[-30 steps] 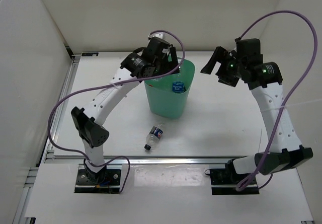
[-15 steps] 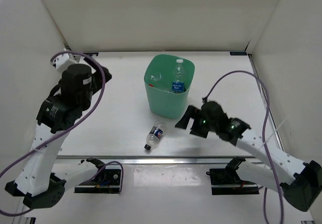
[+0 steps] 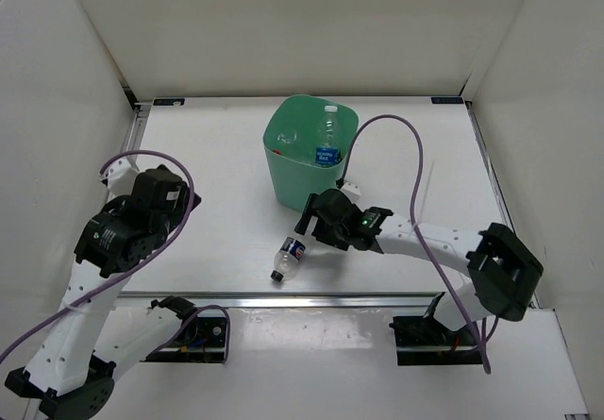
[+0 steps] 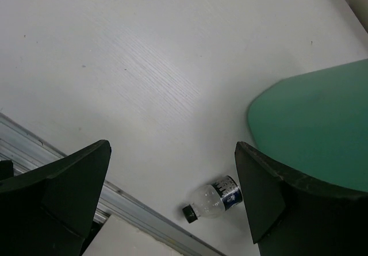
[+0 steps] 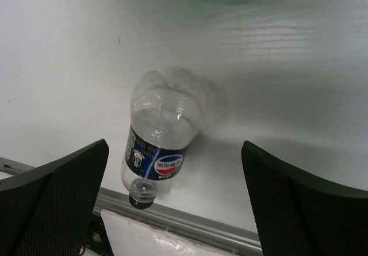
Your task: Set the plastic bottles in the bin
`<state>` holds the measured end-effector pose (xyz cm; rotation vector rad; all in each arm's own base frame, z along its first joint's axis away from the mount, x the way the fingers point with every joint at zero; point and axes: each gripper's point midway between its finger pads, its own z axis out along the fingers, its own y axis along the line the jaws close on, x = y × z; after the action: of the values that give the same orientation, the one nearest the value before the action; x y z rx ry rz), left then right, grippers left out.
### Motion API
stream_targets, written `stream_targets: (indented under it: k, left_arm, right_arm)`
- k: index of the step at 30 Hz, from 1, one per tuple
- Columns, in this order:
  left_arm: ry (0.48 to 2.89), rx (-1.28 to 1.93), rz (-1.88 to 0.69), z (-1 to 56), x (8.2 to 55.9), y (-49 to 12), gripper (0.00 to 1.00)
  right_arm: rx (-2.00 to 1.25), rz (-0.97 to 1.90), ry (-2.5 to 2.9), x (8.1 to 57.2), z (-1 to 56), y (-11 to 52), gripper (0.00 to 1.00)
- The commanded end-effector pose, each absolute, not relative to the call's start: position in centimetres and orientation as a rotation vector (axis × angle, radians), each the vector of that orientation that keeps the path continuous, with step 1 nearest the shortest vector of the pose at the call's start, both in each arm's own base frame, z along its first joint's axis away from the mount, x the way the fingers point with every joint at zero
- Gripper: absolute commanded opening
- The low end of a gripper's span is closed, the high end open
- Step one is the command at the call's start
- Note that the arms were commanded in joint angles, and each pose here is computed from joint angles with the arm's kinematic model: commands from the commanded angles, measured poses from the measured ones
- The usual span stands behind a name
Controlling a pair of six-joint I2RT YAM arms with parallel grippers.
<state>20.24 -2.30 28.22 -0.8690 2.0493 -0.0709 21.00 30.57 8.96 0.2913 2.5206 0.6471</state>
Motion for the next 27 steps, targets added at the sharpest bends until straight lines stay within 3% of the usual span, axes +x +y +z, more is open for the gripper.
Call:
stream_targets:
  k: [1,14,17,23,27]
  left_arm:
    - [2.095,-0.904,-0.062,26.8,19.0,-2.1,1.00]
    - [2.117,-0.904,-0.037,26.3,17.5,-1.4,1.00]
    - [2.121,-0.893,-0.031,26.3,17.4,-1.3,1.00]
    - [2.119,-0.884,-0.034,26.4,17.3,-1.2,1.00]
    - [2.105,-0.921,-0.040,26.2,17.2,-1.1,1.00]
  right_arm:
    - [0.299,0.720,2.462,22.6,9.9,32.7,1.00]
    - [0.421,0.795,2.634,20.6,6.3,35.4,0.97]
    - [0.436,0.788,2.676,20.1,5.2,35.5,0.88]
    - [0.556,0.736,2.732,18.2,4.9,33.2,0.53]
    - [0.637,0.669,2.693,16.9,9.2,29.3,0.29]
